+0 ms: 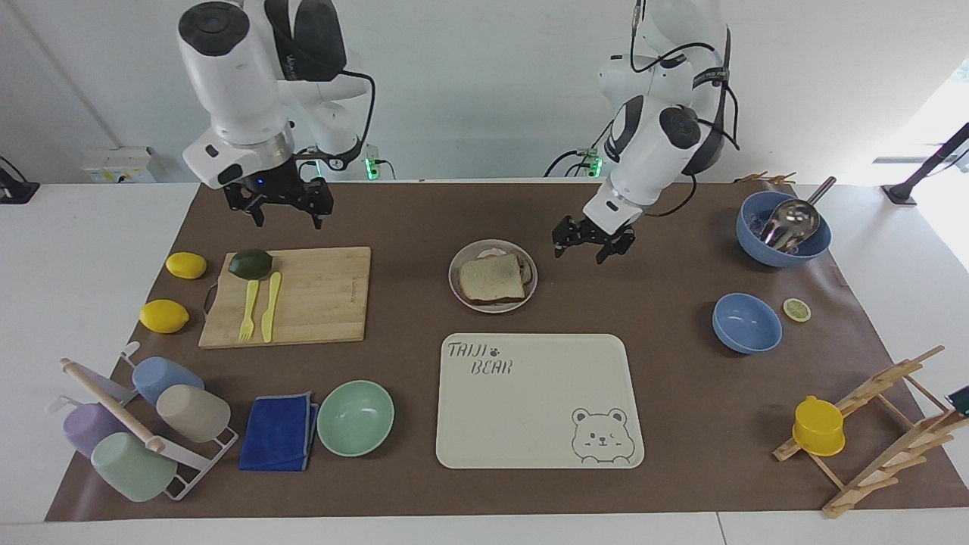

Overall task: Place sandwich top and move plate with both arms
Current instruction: 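Grasp the plate rim with the left gripper while the right gripper withdraws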

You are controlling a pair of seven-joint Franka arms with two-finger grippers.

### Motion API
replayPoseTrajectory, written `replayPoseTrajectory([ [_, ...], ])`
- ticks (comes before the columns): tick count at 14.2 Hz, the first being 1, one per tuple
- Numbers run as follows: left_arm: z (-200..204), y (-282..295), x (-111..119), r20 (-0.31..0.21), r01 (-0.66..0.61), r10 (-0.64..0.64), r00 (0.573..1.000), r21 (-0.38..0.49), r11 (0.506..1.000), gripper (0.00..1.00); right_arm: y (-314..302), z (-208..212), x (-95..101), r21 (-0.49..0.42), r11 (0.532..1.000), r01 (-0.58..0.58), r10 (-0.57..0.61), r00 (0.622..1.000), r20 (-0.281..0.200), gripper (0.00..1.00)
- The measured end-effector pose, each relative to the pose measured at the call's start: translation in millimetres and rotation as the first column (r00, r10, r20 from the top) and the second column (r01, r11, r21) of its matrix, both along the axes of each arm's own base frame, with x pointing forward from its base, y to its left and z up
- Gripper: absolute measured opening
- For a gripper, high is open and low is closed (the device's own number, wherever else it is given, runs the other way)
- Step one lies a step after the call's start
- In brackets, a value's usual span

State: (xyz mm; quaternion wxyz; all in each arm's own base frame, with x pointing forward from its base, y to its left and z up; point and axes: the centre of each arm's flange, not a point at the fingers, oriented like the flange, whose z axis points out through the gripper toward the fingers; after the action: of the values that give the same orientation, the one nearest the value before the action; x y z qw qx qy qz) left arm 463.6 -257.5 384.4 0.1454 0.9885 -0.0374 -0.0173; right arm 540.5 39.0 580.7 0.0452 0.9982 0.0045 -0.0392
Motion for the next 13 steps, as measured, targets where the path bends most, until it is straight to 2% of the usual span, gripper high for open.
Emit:
replayPoseTrajectory([
  [4,-53.7,-24.7,-20.6,0.013,0.009,-0.009,1.000,0.005,1.000,0.98,-11.9,-4.6,-1.6,0.004,1.000,-0.018,0.018,1.000,-0.024,1.00],
  [6,-67.6,-30.3,-22.3,0.014,0.009,-0.009,1.000,0.009,1.000,0.85,-16.7,-4.5,-1.4,0.005,1.000,-0.009,0.009,1.000,-0.024,1.00],
  [7,-71.5,-30.3,-21.9,0.009,0.004,-0.004,1.000,0.009,1.000,0.84,-25.6,-4.5,-1.0,0.005,1.000,0.008,-0.008,1.000,-0.023,1.00],
  [9,-75.7,-29.1,-20.6,0.003,-0.011,0.011,1.000,0.003,1.000,0.63,-44.6,-4.2,-0.5,0.006,0.999,0.035,-0.035,0.999,-0.020,1.00],
  [10,-76.9,-29.1,-20.2,0.003,-0.015,0.015,1.000,0.002,1.000,0.63,-49.6,-4.2,-0.5,0.007,0.999,0.033,-0.033,0.999,-0.021,1.00],
  [12,-78.5,-29.6,-20.4,0.002,-0.016,0.016,1.000,0.002,1.000,0.50,-51.5,-4.0,-0.5,0.008,1.000,0.028,-0.027,0.999,-0.022,1.00],
  [13,-78.5,-30.0,-20.6,0.002,-0.015,0.015,1.000,0.002,1.000,0.50,-51.6,-4.0,-0.6,0.008,1.000,0.027,-0.027,0.999,-0.022,1.00],
])
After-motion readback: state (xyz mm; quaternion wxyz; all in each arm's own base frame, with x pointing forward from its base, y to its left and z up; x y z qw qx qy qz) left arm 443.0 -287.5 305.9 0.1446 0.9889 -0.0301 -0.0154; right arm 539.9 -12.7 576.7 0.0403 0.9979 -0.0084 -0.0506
